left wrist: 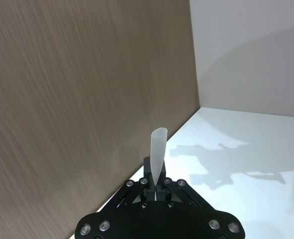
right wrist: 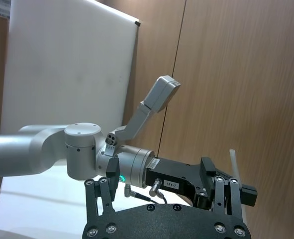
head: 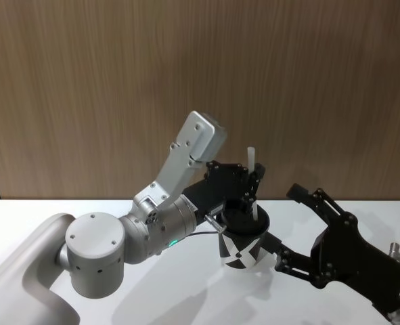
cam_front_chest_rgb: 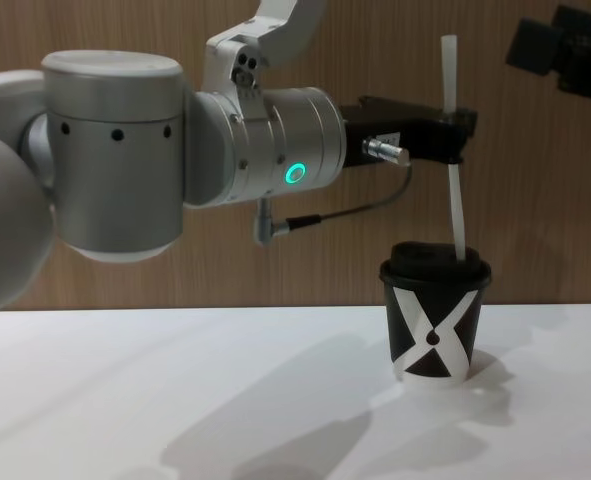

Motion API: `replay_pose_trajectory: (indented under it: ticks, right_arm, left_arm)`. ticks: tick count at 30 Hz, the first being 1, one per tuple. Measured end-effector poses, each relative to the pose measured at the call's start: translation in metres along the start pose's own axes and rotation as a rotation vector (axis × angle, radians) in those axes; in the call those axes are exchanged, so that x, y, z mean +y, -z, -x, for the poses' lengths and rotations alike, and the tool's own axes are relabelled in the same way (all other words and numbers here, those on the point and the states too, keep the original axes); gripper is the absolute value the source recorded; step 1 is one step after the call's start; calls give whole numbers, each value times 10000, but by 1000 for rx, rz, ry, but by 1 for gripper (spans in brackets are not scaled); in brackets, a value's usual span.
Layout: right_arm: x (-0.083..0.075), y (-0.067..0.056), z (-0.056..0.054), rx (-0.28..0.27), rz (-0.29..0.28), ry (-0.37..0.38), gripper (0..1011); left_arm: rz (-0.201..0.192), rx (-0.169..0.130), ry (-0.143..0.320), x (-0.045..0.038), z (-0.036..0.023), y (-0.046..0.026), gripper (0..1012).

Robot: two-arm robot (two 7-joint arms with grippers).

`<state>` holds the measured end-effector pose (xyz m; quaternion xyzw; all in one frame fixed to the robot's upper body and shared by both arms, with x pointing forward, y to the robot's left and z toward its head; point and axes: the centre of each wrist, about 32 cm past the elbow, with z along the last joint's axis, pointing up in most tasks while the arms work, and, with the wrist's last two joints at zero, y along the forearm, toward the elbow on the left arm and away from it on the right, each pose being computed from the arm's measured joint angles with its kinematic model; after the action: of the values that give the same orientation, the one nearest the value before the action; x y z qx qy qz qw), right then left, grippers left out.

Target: Pick up the straw with one hand, pass it to the other hand, and insert it into the cup.

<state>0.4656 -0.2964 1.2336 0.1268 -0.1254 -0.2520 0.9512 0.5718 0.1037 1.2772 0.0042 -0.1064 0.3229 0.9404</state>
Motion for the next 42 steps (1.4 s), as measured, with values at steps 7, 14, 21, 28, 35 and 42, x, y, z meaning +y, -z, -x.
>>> replay_pose_trajectory:
  ticks: [7, 14, 21, 28, 35, 42]
  right_arm:
    - [0, 0, 0, 0, 0, 0, 1001]
    - [0, 0, 0, 0, 0, 0, 1001]
    - [0, 0, 0, 0, 0, 0, 1001]
    - [4, -3, -1, 0, -1, 1, 1001]
    - [91, -84, -13, 1, -17, 27, 1001]
    - [281, -259, -27, 5, -45, 86, 1001]
  left_arm:
    - [-8, 7, 2, -19, -6, 22, 157]
    - [-12, 10, 4, -29, -10, 31, 359]
    - [-14, 13, 4, -33, -12, 39, 611]
    - [-15, 14, 4, -28, -16, 44, 812]
    - [-8, 23, 1, 77, -28, 83, 990]
    - [26, 34, -7, 252, -34, 138, 1003]
